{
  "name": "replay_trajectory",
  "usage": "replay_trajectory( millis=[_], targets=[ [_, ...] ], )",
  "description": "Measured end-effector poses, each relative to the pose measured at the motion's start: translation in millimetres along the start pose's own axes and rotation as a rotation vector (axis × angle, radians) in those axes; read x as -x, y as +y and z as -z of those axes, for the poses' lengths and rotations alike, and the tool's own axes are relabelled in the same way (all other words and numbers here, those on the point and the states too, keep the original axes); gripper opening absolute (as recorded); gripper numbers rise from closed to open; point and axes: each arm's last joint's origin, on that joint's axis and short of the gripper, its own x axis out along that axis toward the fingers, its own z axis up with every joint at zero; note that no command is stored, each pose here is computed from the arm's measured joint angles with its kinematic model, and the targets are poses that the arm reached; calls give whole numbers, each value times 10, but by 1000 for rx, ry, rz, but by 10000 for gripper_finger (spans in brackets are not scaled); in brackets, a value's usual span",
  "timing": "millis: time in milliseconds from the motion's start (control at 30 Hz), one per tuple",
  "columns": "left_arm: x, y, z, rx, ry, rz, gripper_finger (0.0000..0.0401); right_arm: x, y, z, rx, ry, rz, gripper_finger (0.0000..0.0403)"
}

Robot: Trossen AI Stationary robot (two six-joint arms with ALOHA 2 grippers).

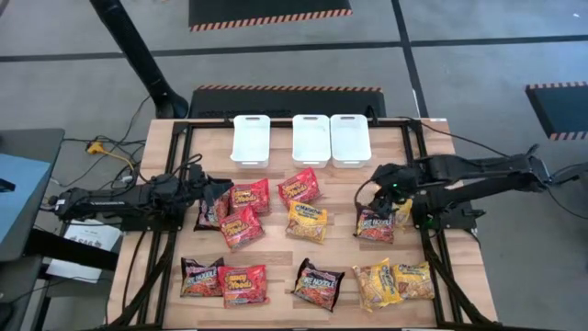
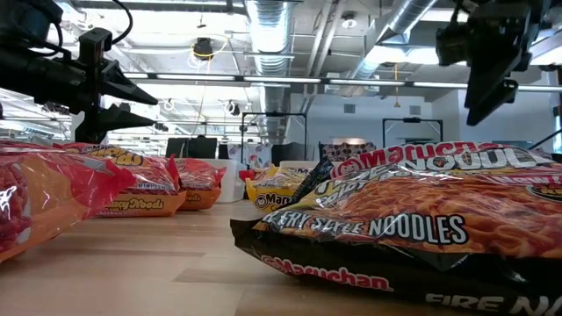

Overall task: Sort Maruchan noodles
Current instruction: Put the black noodle pack into the right white bin

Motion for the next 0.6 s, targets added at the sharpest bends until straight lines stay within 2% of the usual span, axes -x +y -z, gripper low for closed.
replay_trajectory(
  millis=[267, 433, 600],
  targets=[
    [0, 0, 1, 0, 1, 0, 164, -236, 14, -8, 13, 148, 80, 250],
    [0, 0, 0, 0, 1, 0, 164, -335, 32, 6, 58, 249, 56, 250],
    [0, 0, 1, 0, 1, 0, 164, -421, 32, 8, 89, 300, 81, 249]
  ],
)
